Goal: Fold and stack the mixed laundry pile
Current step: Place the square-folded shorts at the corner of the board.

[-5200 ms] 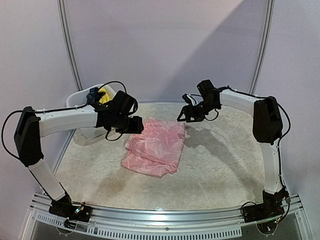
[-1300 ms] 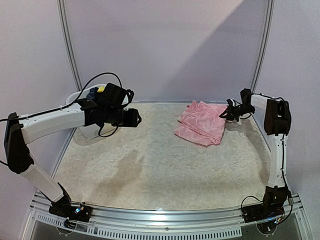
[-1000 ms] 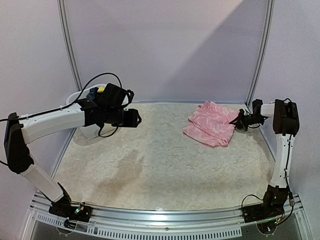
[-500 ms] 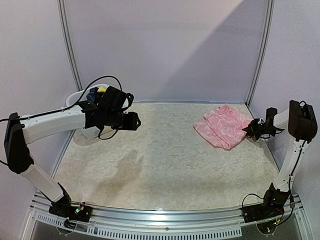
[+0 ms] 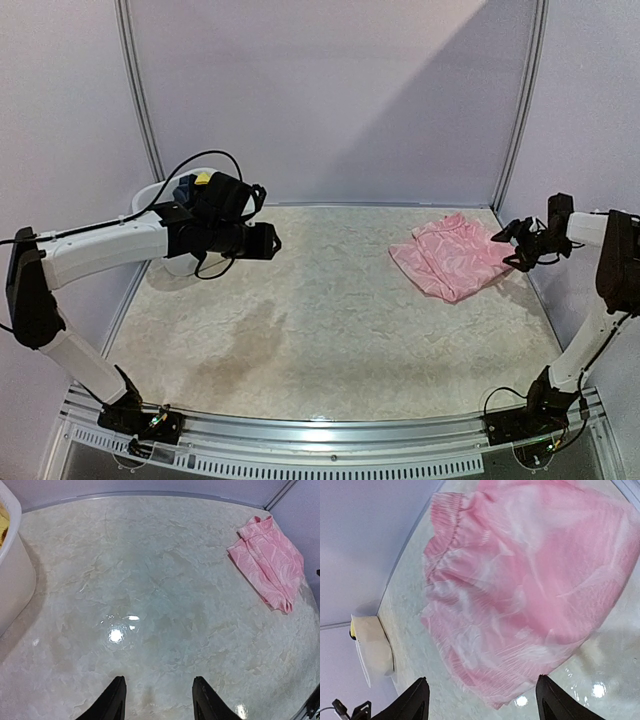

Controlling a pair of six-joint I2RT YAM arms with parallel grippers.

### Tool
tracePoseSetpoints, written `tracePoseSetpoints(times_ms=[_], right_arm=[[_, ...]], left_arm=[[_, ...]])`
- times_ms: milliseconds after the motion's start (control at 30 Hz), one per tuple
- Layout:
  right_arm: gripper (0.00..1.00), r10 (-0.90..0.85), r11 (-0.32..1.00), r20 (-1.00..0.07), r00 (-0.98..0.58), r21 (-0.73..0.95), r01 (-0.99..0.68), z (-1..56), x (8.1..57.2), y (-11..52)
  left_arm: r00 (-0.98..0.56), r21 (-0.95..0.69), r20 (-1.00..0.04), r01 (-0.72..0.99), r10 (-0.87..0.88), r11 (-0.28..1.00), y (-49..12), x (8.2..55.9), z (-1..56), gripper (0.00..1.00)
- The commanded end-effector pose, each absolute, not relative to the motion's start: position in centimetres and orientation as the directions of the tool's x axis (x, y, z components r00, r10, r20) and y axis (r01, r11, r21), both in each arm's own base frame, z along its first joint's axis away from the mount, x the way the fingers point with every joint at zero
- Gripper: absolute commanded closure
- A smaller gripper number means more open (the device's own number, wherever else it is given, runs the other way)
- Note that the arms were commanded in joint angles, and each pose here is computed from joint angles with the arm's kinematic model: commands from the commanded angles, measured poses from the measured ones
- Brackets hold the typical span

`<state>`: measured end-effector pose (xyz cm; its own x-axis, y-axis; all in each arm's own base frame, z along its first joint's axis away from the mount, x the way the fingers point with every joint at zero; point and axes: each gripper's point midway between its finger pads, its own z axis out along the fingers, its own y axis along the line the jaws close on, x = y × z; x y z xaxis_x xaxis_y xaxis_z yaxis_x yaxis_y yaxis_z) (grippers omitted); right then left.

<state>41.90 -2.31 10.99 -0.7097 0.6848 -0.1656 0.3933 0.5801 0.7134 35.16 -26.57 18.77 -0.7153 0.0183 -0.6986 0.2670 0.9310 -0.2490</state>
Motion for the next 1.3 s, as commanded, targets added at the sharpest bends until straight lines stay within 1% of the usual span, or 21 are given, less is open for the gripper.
tracePoseSetpoints(times_ms=[0,33,100,133,167,200,233,300,367,467,633,833,1000,1067,1133,1267], right_arm=[[0.25,0.349,0.815,-0.352,-0.868,0.572,0.096,16.3,39.6,2.1],[0.25,0.237,0.854,-0.378,-0.895,0.521,0.007,16.4,39.5,3.7],[0.22,0.022,0.902,-0.389,-0.921,0.405,-0.15,15.5,39.4,5.9],[0.2,-0.054,0.912,-0.391,-0.919,0.355,-0.204,15.1,39.6,6.5],[0.15,-0.129,0.913,-0.393,-0.91,0.312,-0.264,14.8,40.1,7.3],[0.08,-0.178,0.91,-0.4,-0.899,0.282,-0.305,14.6,40.6,7.7],[0.02,-0.205,0.911,-0.385,-0.9,0.261,-0.32,13.8,41.3,7.8],[0.01,-0.266,0.909,-0.373,-0.889,0.21,-0.361,12.9,42.6,8.3],[0.01,-0.367,0.895,-0.338,-0.867,0.126,-0.428,11.5,43.3,9.3],[0.01,-0.473,0.864,-0.282,-0.835,0.038,-0.502,9.4,43.8,10.8],[0.01,-0.557,0.83,-0.259,-0.789,-0.128,-0.544,8.0,44.8,12.1],[0.01,-0.61,0.792,-0.242,-0.755,-0.139,-0.595,7.0,44.1,14.8],[0.01,-0.694,0.711,-0.188,-0.695,-0.326,-0.623,6.0,44.6,15.4],[0.01,-0.703,0.695,-0.173,-0.69,-0.373,-0.614,5.8,45.3,15.2],[0.01,-0.694,0.703,-0.179,-0.697,-0.373,-0.605,5.6,45.8,15.4],[0.01,-0.688,0.717,-0.18,-0.703,-0.319,-0.62,4.5,45.6,16.6]], left_arm=[[-0.708,-0.266,-0.706,0.278,0.01,0.923,-26.6,34.8,19.2,0.54],[-0.708,-0.267,-0.706,0.28,0.011,0.922,-26.6,34.8,19.1,0.54],[-0.711,-0.271,-0.703,0.286,0.014,0.919,-26.9,34.9,19.0,0.54],[-0.713,-0.273,-0.701,0.287,0.015,0.918,-27.0,34.8,18.9,0.54],[-0.713,-0.276,-0.701,0.291,0.016,0.916,-27.2,34.8,18.9,0.54],[-0.713,-0.278,-0.701,0.293,0.015,0.915,-27.3,34.7,19.1,0.54],[-0.712,-0.278,-0.702,0.297,0.018,0.914,-27.4,34.6,19.1,0.54],[-0.709,-0.274,-0.704,0.299,0.022,0.914,-27.4,34.3,19.3,0.53],[-0.708,-0.267,-0.706,0.297,0.024,0.917,-27.2,34.0,19.3,0.53],[-0.705,-0.256,-0.709,0.291,0.025,0.922,-26.7,33.7,19.4,0.53],[-0.708,-0.253,-0.705,0.283,0.024,0.925,-26.4,33.5,19.0,0.53],[-0.724,-0.259,-0.689,0.289,0.034,0.922,-26.9,33.5,18.1,0.53],[-0.729,-0.263,-0.684,0.294,0.037,0.919,-27.1,33.5,17.8,0.53],[-0.729,-0.264,-0.684,0.295,0.038,0.918,-27.1,33.4,17.9,0.53],[-0.731,-0.262,-0.682,0.293,0.039,0.919,-27.1,33.4,17.7,0.53],[-0.733,-0.259,-0.679,0.291,0.04,0.921,-26.9,33.3,17.6,0.53]])
